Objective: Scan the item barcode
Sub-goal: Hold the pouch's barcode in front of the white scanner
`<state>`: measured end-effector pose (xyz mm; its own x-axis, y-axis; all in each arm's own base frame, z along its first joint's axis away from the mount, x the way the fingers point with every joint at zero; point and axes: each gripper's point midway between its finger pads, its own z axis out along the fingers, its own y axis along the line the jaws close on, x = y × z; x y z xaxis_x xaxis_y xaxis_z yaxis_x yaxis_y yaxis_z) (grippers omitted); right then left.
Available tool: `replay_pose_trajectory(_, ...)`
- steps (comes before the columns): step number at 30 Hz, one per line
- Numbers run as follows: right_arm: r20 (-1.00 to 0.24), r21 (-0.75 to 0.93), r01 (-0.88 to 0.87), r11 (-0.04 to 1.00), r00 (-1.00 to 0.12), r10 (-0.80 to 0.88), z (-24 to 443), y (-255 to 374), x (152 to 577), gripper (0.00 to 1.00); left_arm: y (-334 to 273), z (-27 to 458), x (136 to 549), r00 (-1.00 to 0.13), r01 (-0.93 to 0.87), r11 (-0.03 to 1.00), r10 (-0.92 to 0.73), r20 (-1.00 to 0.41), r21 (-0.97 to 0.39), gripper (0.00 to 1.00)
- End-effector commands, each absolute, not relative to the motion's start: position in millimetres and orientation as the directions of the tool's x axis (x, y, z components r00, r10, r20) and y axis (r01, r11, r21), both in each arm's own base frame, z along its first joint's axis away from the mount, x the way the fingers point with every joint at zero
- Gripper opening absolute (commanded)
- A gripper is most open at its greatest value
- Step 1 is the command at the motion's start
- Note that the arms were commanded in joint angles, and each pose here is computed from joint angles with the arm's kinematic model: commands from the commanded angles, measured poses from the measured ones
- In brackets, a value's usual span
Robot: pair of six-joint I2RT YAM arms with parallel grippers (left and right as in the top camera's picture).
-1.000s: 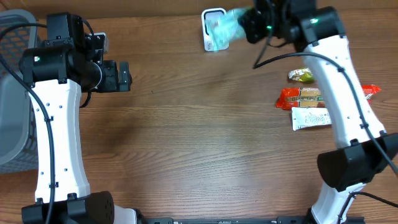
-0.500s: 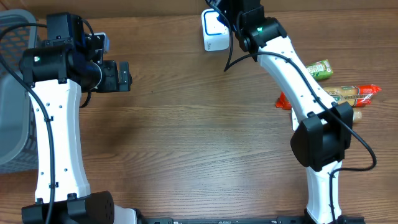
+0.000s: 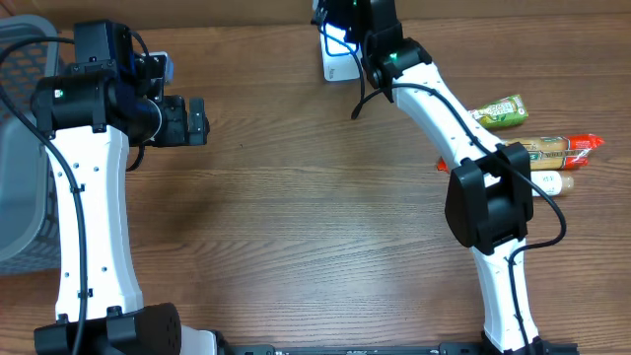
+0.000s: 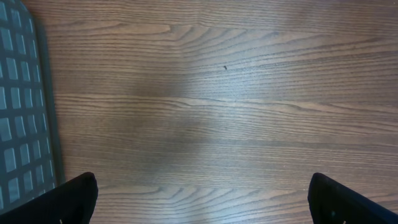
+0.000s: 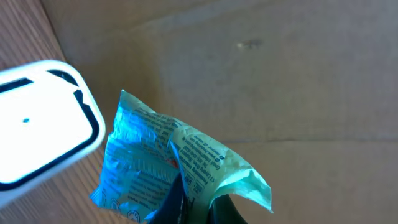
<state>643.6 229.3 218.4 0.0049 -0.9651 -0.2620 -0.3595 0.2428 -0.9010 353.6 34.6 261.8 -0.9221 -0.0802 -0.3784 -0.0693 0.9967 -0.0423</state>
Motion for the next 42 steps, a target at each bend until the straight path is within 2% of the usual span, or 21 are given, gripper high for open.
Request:
replay_pose_trajectory(1, -0.185, -0.935, -0.315, 0.164, 0.038, -0.982, 237, 232, 644, 0.04, 34, 261, 354, -0.924, -0.048, 0.998, -0.061, -0.377, -0.044, 0.99)
replay_pose_trajectory(15, -0.180, -0.908, -0.396, 0.136, 0.076, -0.981, 217, 235, 639, 0.04, 34, 261, 354, -0.924, -0.048, 0.998, -0.061, -0.377, -0.044, 1.00)
replay_pose_trajectory(26, -0.181, -0.909, -0.393, 0.139, 0.072, -0.981, 217, 232, 640, 0.04, 34, 261, 354, -0.924, -0.048, 0.998, -0.061, -0.377, -0.044, 0.99)
replay_pose_trajectory(33, -0.107, -0.925, -0.375, 0.067, 0.088, -0.990, 220, 231, 641, 0.04, 34, 261, 354, -0.924, -0.049, 0.998, -0.061, -0.377, -0.044, 1.00)
replay_pose_trajectory(42, -0.106, -0.925, -0.375, 0.065, 0.089, -0.990, 219, 231, 641, 0.04, 34, 261, 354, -0.924, -0.048, 0.998, -0.061, -0.377, -0.044, 1.00)
